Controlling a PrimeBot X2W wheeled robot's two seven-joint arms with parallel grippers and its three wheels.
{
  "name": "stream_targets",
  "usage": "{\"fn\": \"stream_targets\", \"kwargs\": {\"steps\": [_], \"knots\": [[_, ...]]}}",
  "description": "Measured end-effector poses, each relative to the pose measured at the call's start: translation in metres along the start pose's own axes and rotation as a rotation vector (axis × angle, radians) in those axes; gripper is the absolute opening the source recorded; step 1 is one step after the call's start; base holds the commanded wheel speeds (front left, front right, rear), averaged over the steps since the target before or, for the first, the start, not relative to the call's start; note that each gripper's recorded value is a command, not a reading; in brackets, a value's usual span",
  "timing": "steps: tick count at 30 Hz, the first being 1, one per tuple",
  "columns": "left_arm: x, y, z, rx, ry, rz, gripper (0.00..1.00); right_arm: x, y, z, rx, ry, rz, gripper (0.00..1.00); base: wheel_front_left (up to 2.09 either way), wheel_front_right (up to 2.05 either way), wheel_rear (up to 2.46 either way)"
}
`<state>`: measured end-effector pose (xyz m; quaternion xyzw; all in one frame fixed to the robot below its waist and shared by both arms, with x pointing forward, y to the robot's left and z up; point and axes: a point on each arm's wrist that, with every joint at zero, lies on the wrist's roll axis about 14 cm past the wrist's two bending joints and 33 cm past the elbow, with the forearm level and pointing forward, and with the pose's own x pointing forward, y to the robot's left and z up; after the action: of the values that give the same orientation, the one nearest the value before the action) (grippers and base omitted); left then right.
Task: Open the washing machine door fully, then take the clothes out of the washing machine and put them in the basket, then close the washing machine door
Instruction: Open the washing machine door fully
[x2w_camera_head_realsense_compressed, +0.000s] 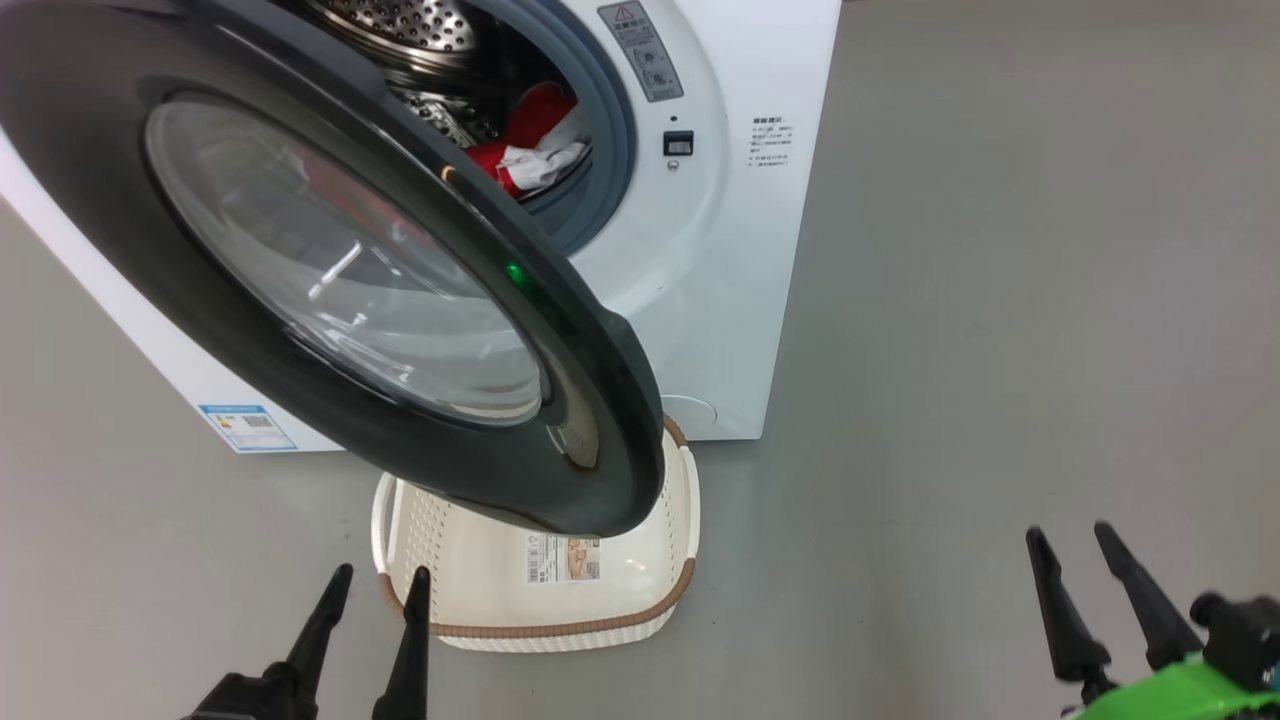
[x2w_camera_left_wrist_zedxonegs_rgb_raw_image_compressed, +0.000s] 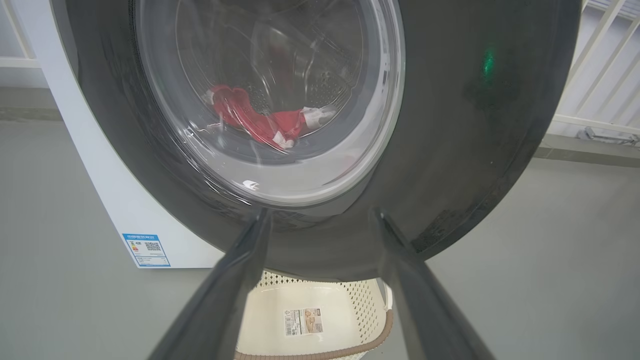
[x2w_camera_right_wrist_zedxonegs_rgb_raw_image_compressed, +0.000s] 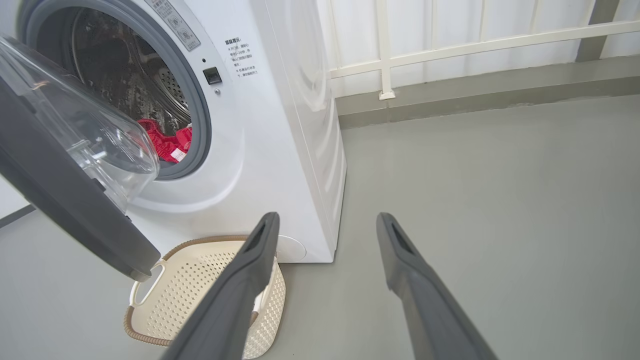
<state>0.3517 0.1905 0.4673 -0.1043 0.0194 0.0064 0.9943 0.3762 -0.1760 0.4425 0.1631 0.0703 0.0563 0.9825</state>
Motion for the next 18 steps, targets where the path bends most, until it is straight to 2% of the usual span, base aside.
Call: {"fn": "stream_targets", "kwargs": {"steps": [8, 18], "knots": [[-0.002, 0.001, 0.004, 0.001, -0.011, 0.004, 1.0, -0.025, -0.007, -0.02, -0.029, 0.043, -0.054, 1.0, 0.0, 0.0, 0.0], [0.0, 0.001, 0.001, 0.001, -0.003, 0.002, 1.0, -0.025, -0.007, -0.022, -0.018, 0.045, -0.063, 1.0, 0.0, 0.0, 0.0]]}}
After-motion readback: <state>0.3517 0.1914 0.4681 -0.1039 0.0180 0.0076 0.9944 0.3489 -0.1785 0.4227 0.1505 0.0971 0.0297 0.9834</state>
